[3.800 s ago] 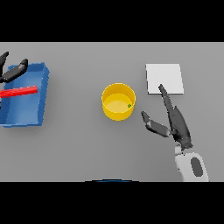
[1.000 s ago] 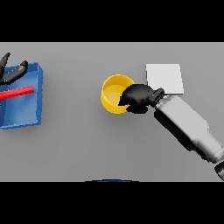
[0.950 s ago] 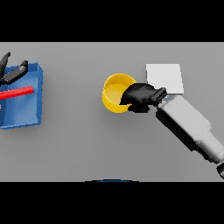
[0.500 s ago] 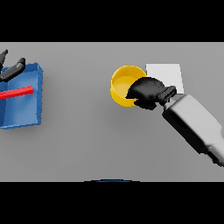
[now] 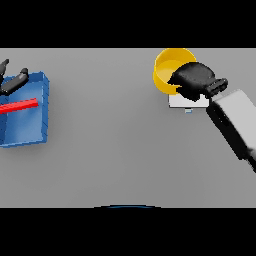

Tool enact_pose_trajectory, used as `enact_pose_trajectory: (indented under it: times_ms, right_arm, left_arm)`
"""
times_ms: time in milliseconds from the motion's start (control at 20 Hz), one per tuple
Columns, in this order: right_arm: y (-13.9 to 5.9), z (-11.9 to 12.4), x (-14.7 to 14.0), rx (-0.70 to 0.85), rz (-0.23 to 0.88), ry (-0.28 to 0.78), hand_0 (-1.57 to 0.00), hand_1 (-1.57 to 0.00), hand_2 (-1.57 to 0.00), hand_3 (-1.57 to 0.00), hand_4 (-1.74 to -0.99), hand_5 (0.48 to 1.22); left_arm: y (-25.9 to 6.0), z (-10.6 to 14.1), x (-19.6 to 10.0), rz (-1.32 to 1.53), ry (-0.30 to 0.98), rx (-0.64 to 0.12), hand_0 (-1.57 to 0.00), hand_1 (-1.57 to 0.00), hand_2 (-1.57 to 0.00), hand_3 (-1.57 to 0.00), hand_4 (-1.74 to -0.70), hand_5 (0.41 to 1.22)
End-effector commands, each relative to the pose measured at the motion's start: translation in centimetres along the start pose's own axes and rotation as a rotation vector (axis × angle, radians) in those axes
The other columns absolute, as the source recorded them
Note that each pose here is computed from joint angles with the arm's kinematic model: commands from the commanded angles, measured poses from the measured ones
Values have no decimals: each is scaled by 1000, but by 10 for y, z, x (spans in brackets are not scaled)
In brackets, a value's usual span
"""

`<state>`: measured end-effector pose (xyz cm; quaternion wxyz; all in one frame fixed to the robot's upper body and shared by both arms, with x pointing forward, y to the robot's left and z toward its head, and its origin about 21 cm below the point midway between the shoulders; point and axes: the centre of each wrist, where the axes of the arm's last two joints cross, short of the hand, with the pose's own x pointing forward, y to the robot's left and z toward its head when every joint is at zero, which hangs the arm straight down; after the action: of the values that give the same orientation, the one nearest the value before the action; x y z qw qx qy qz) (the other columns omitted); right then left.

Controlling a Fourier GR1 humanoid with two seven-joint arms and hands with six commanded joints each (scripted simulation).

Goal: Pick up the red beaker and tilt it to pour out 1 green nut into yellow bowl. Pick up the yellow bowl and place it on the metallic measuring scale.

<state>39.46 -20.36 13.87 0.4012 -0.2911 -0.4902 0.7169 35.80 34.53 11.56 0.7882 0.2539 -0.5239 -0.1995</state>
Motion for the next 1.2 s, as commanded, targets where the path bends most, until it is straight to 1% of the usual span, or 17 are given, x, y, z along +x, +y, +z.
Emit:
enact_pose_trajectory:
  times_ms: [0, 100, 200, 350, 400, 500, 600, 650, 700, 800, 900, 950, 1000, 1050, 1100, 1150]
  right_arm:
    - [4, 1, -10, 4, -12, 6, -1567, -1571, -1556, -1155, -1741, 1221]
    - [9, -1, -21, 6, -29, 62, -1569, -1571, -1551, -1154, -1741, 1221]
    - [17, -5, -30, 8, -43, 95, -1570, -1571, -1533, -1159, -1741, 1221]
    - [26, -5, -47, 10, -70, 116, -1570, -1571, -1475, -1206, -1741, 1221]
    - [30, -7, -47, 11, -71, 131, -1570, -1571, -1450, -1240, -1741, 1221]
    - [39, -11, -52, 29, -92, 127, -1571, -1571, -1413, -1317, -1741, 1221]
    - [46, -15, -53, 31, -113, 151, -1571, -1571, -1390, -1361, -1741, 1221]
    - [46, -15, -54, 35, -120, 147, -1571, -1571, -1386, -1374, -1741, 1221]
    - [52, -16, -55, 41, -120, 145, -1571, -1571, -1382, -1384, -1741, 1221]
    - [52, -20, -54, 53, -120, 161, -1571, -1571, -1382, -1402, -1741, 1221]
    - [53, -16, -60, 64, -124, 158, -1571, -1571, -1382, -1417, -1741, 1221]
    - [54, -13, -62, 66, -129, 152, -1571, -1571, -1374, -1448, -1741, 1221]
    - [56, -16, -59, 67, -131, 166, -1571, -1571, -1404, -1376, -1741, 1221]
    - [57, -17, -59, 67, -140, 157, -1565, -1496, -1437, -1249, -1741, 1221]
    - [56, -16, -60, 76, -140, 156, -1558, -1428, -1343, -1110, -1682, 1221]
    - [59, -15, -60, 80, -148, 165, -1471, -1285, -1178, -959, -1632, 1145]
  left_arm:
    - [0, 1, -2, -2, 1, -4, 1, 1, 1, 1, -852, 758]
    - [1, 2, 0, 7, 5, -5, 1, 1, 1, 1, -853, 761]
    - [-3, 5, 1, 7, 12, -4, 1, 1, 1, 1, -858, 768]
    - [-2, 3, 2, 0, 37, 1, 1, 1, 1, 1, -863, 784]
    - [-7, 3, 5, 5, 29, -5, 1, 1, 1, 1, -864, 789]
    - [-5, 3, 3, -14, 33, 10, 1, 1, 1, 1, -858, 802]
    - [0, 3, 5, -13, 31, 10, 1, 1, 1, 1, -859, 807]
    - [-4, 2, 5, -10, 37, 6, 1, 1, 1, 1, -858, 809]
    - [-7, 2, 4, -12, 33, 3, 1, 1, 1, 1, -854, 807]
    - [-6, 3, 3, -10, 36, -5, 1, 1, 1, 1, -849, 799]
    - [-3, 1, -1, -16, 36, -2, 1, 1, 1, 1, -845, 788]
    - [1, 2, 3, -19, 29, 3, 1, 1, 1, 1, -844, 783]
    - [0, 2, 4, -19, 33, 3, 1, 1, 1, 1, -842, 780]
    - [-2, 2, 4, -20, 30, -1, 1, 1, 1, 1, -838, 779]
    - [-1, 2, 3, -16, 38, -2, 1, 1, 1, 1, -836, 775]
    - [-1, 3, 4, -19, 34, -4, 1, 1, 1, 1, -837, 773]
